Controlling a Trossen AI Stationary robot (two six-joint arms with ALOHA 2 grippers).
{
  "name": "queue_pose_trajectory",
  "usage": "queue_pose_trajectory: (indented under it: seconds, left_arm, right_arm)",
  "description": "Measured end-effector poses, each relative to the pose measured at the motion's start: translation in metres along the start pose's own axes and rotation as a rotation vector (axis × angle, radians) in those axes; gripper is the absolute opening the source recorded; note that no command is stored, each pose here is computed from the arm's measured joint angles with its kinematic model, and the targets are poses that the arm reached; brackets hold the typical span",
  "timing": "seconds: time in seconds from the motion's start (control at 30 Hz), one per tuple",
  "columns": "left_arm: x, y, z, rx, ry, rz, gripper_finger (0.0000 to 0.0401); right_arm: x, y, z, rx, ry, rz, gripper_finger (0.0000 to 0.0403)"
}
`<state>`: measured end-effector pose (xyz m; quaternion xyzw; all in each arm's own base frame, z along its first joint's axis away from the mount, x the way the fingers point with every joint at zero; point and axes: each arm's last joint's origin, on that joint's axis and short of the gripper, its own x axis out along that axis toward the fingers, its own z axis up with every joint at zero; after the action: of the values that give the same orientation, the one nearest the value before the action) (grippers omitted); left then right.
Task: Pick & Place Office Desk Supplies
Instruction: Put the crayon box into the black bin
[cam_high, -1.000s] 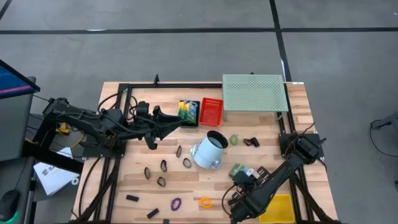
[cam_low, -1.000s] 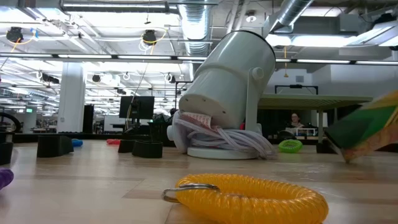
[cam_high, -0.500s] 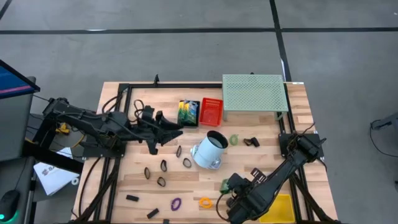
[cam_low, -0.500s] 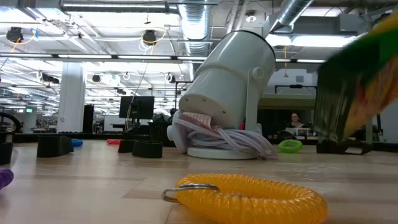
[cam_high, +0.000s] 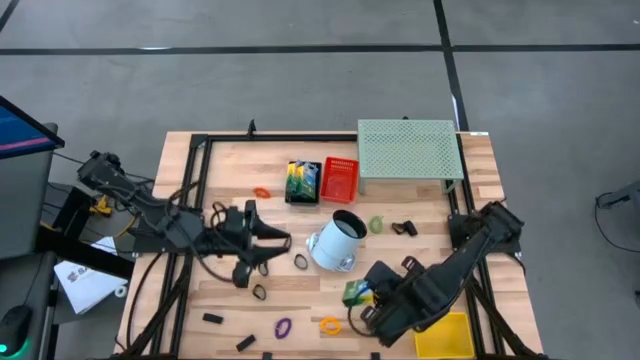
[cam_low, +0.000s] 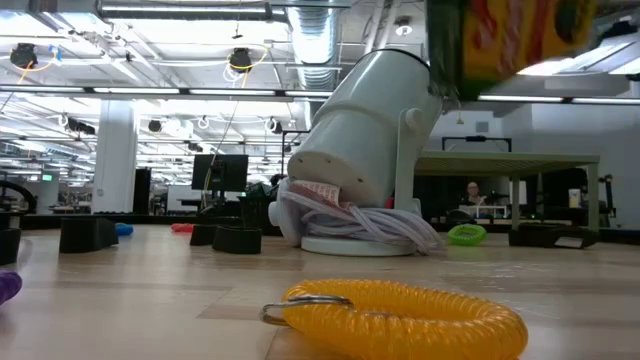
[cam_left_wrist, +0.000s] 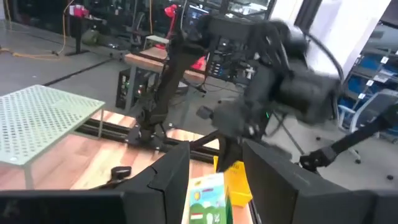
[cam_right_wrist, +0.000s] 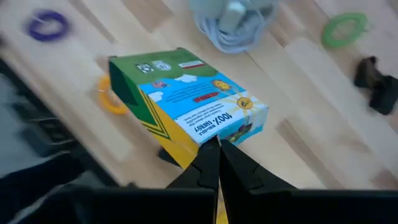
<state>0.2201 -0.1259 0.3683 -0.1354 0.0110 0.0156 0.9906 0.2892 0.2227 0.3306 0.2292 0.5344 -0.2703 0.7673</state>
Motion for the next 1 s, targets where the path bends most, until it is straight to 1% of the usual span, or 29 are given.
queue_pose_trajectory:
  seconds: [0.1, 0.2, 0.33, 0.43, 0.53, 0.63, 0.77, 0.87, 1.0]
  left_arm:
    - [0.007, -0.008, -0.014, 0.035, 0.044, 0.001, 0.0162]
    - [0.017, -0.017, -0.022, 0.110, 0.064, 0.020, 0.0188]
    - [0.031, -0.030, -0.019, 0.222, 0.061, 0.026, 0.0228]
    - [0.038, -0.040, -0.013, 0.304, 0.059, 0.016, 0.0254]
    - [0.042, -0.048, -0.007, 0.379, 0.084, 0.010, 0.0270]
    - [0.048, -0.053, -0.005, 0.419, 0.128, 0.009, 0.0274]
    - [0.051, -0.060, 0.004, 0.421, 0.132, 0.003, 0.0271]
    - [0.054, -0.064, 0.003, 0.442, 0.163, 0.002, 0.0269]
    - [0.057, -0.070, 0.008, 0.430, 0.169, -0.002, 0.0271]
  right_arm:
    - [-0.014, -0.005, 0.013, 0.018, -0.025, 0.100, 0.0000]
    - [-0.024, -0.007, 0.027, 0.037, -0.058, 0.200, 0.0000]
    - [-0.035, -0.010, 0.044, 0.058, -0.101, 0.315, 0.0000]
    - [-0.040, -0.013, 0.053, 0.069, -0.108, 0.358, 0.0000]
    - [-0.044, -0.016, 0.062, 0.082, -0.132, 0.402, 0.0000]
    - [-0.047, -0.015, 0.072, 0.086, -0.155, 0.452, 0.0000]
    - [-0.045, -0.015, 0.083, 0.083, -0.163, 0.495, 0.0000]
    - [-0.042, -0.019, 0.092, 0.090, -0.164, 0.488, 0.0000]
    - [-0.039, -0.024, 0.104, 0.101, -0.171, 0.480, 0.0000]
